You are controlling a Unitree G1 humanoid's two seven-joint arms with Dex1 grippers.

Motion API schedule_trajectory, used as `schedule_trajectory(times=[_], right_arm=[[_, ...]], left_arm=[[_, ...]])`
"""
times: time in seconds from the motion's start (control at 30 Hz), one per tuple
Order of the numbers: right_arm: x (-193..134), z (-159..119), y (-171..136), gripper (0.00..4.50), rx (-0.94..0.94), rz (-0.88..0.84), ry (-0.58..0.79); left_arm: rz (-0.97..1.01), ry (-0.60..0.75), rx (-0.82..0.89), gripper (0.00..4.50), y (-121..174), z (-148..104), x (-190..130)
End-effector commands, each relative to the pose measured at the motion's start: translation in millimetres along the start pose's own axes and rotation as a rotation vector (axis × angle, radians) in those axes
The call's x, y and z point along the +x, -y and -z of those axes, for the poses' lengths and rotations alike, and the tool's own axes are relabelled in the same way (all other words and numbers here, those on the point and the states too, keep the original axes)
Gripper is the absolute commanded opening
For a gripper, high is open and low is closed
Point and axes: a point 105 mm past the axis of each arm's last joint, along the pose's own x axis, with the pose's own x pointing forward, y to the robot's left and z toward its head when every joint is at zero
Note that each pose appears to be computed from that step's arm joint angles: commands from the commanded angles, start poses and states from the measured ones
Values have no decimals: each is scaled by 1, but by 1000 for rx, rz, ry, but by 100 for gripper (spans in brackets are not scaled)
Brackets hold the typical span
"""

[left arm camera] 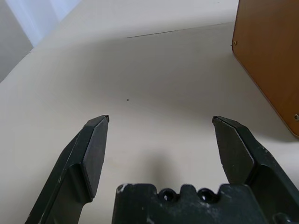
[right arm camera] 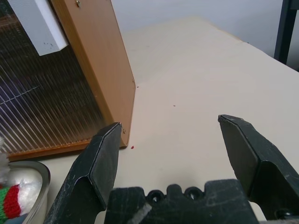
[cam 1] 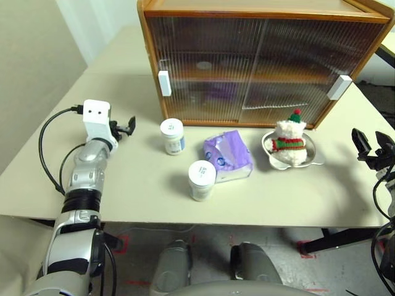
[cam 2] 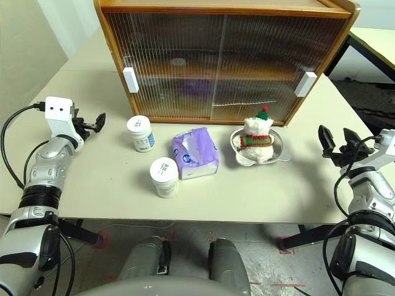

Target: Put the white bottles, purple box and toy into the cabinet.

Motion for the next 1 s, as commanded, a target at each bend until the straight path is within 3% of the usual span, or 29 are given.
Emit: schedule_trajectory(times=[0.03,0.37,0.73,0.83,1.0], right_arm=[[3,-6,0,445,-18,-6,16],[7,-13,-13,445,-20,-68,50],[-5,-28,-90,445,11,-596,89],[-13,-46,-106,450,1,-684,128],[-19,-61,-140,450,-14,-814,136]], left_arm=[[9,-1,10,450,2,0,1],[-3,11,18,450,-9,-4,-3],[-44,63,2,450,-37,-19,-27],[-17,95,-20,360,-36,-31,-33],[33,176,9,160,-27,-66,-39]])
